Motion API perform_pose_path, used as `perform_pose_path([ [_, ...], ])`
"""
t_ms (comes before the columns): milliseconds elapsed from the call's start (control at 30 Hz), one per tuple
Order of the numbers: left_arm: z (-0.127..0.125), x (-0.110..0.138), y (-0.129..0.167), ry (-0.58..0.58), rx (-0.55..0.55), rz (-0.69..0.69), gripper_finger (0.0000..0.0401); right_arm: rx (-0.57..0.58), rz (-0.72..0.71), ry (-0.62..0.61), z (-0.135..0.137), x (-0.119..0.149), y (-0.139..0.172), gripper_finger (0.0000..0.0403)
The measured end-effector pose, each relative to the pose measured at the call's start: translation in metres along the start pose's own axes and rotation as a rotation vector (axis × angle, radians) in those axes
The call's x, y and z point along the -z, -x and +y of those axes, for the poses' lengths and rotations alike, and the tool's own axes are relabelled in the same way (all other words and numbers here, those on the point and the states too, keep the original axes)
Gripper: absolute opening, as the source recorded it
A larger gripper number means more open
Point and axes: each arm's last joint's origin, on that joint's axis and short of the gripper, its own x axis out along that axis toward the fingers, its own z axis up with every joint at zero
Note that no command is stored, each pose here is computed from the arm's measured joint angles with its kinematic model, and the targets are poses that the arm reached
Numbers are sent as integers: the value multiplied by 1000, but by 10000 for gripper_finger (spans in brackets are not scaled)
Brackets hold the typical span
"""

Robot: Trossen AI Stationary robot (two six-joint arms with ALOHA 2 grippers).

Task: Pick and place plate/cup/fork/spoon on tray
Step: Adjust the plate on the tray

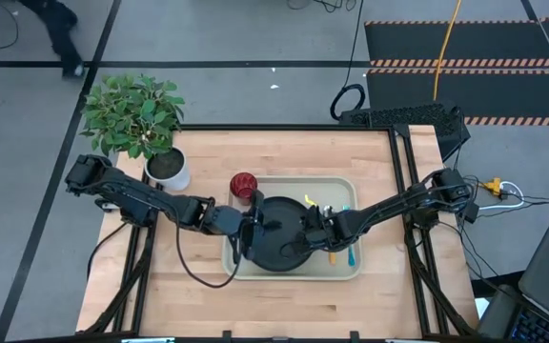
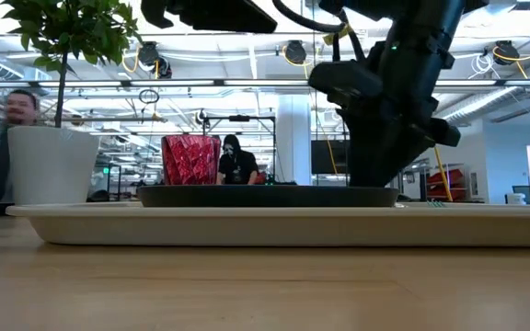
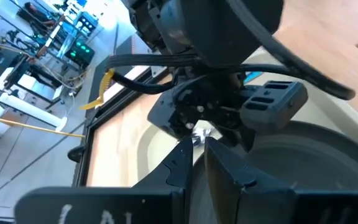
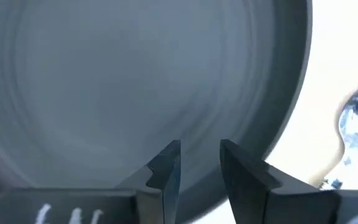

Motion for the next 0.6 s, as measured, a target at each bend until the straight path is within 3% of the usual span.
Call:
perform_pose_path([
  [600,-1,3,0,39,11,25,47,90,57,19,-9,6,1,105],
])
